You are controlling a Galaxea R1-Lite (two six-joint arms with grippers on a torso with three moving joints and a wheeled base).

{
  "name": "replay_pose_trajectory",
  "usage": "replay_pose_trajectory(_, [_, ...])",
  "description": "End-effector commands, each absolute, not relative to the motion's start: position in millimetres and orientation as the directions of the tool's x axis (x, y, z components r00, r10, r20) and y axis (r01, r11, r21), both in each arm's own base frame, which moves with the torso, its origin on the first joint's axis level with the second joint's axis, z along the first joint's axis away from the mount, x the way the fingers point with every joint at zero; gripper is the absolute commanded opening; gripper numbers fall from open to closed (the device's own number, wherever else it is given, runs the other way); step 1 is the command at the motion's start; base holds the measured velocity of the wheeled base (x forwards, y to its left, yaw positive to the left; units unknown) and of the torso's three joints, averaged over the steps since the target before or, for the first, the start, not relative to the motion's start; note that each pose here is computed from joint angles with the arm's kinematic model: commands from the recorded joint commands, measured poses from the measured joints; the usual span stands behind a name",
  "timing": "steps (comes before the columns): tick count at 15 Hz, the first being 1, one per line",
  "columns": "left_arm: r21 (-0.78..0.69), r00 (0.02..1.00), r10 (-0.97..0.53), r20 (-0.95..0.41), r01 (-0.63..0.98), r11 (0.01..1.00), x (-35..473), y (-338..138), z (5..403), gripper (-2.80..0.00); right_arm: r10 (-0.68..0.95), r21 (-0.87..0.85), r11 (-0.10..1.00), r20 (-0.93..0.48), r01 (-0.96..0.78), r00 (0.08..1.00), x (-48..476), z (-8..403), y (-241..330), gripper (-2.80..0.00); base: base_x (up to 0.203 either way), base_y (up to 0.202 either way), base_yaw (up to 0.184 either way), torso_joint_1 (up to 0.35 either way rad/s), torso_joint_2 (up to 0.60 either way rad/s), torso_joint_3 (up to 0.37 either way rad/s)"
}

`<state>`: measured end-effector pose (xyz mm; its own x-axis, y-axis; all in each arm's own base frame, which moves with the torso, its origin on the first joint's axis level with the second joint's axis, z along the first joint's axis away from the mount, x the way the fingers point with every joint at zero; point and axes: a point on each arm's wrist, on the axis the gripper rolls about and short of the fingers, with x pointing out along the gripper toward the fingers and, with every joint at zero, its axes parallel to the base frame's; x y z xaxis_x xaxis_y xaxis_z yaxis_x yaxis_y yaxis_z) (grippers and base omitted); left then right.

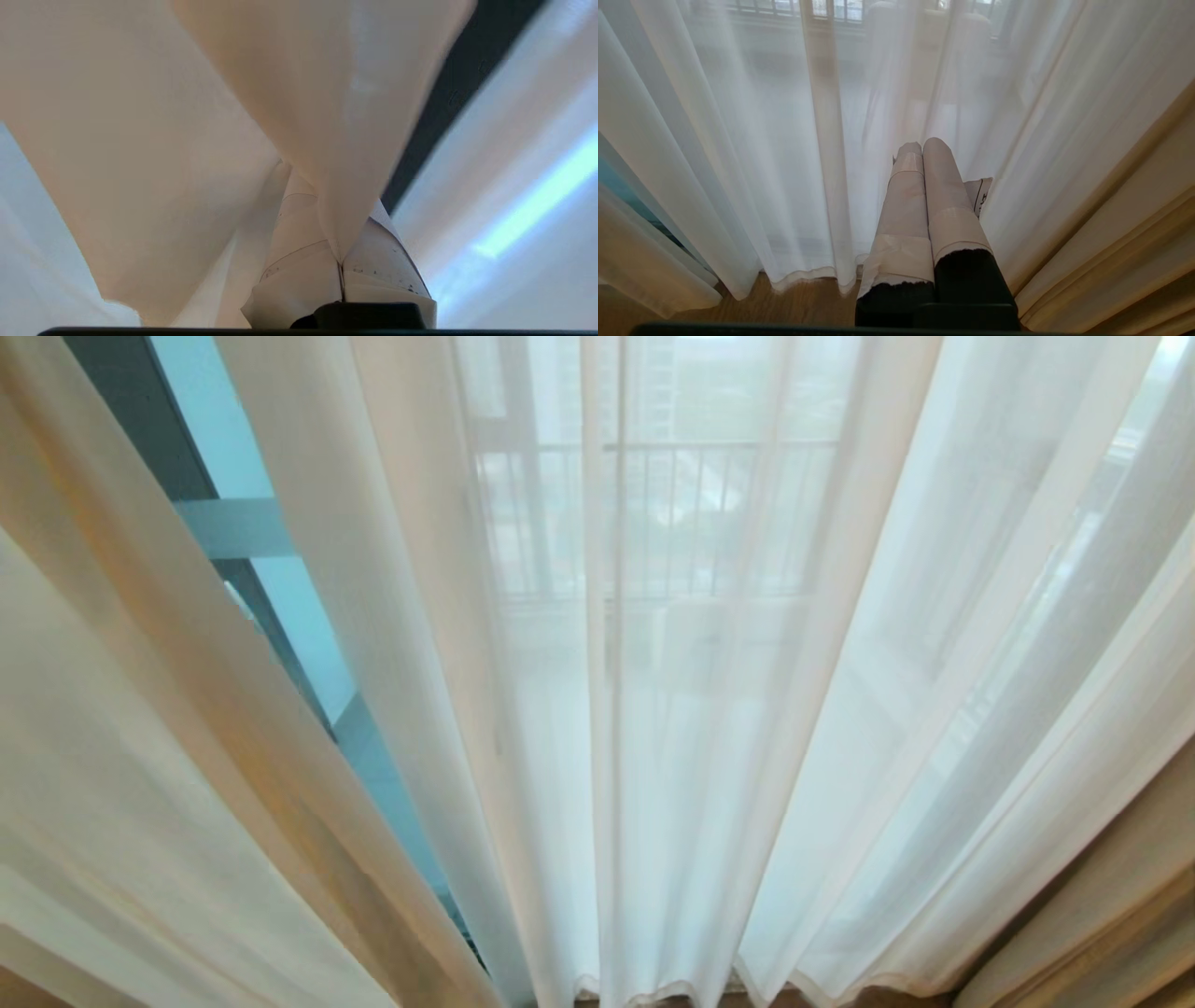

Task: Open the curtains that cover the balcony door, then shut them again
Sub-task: Close the inner curtains on both sides

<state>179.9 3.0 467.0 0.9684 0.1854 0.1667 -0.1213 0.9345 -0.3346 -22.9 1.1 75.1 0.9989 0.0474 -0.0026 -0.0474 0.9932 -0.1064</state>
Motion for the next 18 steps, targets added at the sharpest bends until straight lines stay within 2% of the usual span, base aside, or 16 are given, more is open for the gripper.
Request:
replay_pose_trajectory(1, [-0.343, 0.961, 0.219, 0.168, -0.151, 0.927, 178.2, 3.5, 467.6, -2.8, 0.048, -0.107, 0.993, -0.005, -0.048, 0.999, -22.8, 75.0, 1.1, -2.8, 0.0, 0.0, 0.0, 0.0, 0.0, 0.0])
replay_pose_trajectory(4, [-0.352, 0.952, 0.234, 0.198, -0.153, 0.923, 172.4, 3.6, 472.2, -2.8, 0.048, -0.107, 0.993, -0.005, -0.048, 0.999, -22.8, 75.0, 1.1, -2.8, 0.0, 0.0, 0.0, 0.0, 0.0, 0.0])
replay_pose_trajectory(7, [-0.352, 0.939, 0.19, 0.286, -0.081, 0.932, 167.0, -3.0, 481.8, -2.8, 0.048, -0.107, 0.993, -0.005, -0.048, 0.999, -22.8, 75.0, 1.1, -2.8, 0.0, 0.0, 0.0, 0.0, 0.0, 0.0])
replay_pose_trajectory(13, [-0.355, 0.95, 0.015, 0.311, 0.102, 0.929, 159.4, -32.3, 485.1, -2.8, 0.048, -0.107, 0.993, -0.005, -0.048, 0.999, -22.8, 75.0, 1.1, -2.8, 0.0, 0.0, 0.0, 0.0, 0.0, 0.0])
replay_pose_trajectory(18, [-0.353, 0.925, -0.174, 0.339, 0.296, 0.887, 158.1, -68.1, 486.3, -2.8, 0.048, -0.107, 0.993, -0.005, -0.048, 0.999, -22.8, 75.0, 1.1, -2.8, 0.0, 0.0, 0.0, 0.0, 0.0, 0.0])
